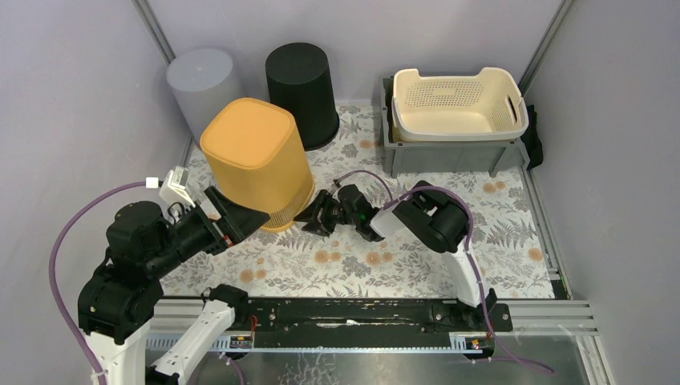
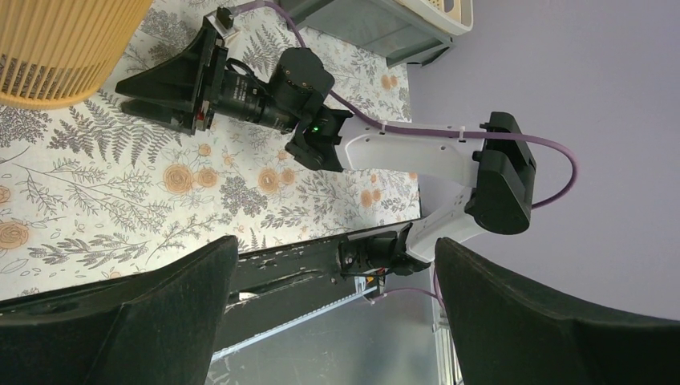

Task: Turn the large container upside down
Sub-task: Turn the container upside down at the center of the board, then move the container to the center of the board.

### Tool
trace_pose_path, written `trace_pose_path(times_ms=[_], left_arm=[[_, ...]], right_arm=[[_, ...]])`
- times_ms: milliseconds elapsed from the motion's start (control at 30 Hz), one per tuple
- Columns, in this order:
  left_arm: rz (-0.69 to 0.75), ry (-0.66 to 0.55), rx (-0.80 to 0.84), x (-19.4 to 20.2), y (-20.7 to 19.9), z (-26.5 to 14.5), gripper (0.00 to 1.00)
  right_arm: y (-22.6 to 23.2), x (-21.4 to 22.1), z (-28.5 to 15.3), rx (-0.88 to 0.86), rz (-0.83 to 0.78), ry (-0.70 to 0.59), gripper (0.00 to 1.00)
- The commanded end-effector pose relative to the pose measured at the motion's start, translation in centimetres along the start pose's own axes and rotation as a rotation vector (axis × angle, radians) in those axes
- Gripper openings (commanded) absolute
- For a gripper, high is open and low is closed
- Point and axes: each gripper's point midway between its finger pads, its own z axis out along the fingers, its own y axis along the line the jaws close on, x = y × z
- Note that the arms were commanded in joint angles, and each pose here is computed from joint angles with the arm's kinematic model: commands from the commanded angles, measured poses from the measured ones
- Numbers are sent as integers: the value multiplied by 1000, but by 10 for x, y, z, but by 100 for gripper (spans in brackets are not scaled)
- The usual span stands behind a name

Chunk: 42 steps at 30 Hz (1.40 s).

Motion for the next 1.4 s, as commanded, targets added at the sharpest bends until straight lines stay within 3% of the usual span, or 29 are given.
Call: trace_pose_path(times_ms=[0,400,833,1133,1367], left_arm=[[25,-29,68,-7,-13,1,100],[26,-19,62,-6,-10,6,100],[38,-4,37,-4,-1,15,100],[41,28,6,5,12,20,100],[48,53,-13,10,19,24,100]], right_arm=[[18,0,-15,-19,-53,3,61],[37,-6,-34,-56,-70,-1,61],[94,-82,-33,-173,-86,-144,62],[110,-138,-6,-228,-64,-226,62],[124,-143,43,-277,-73,-155,62]])
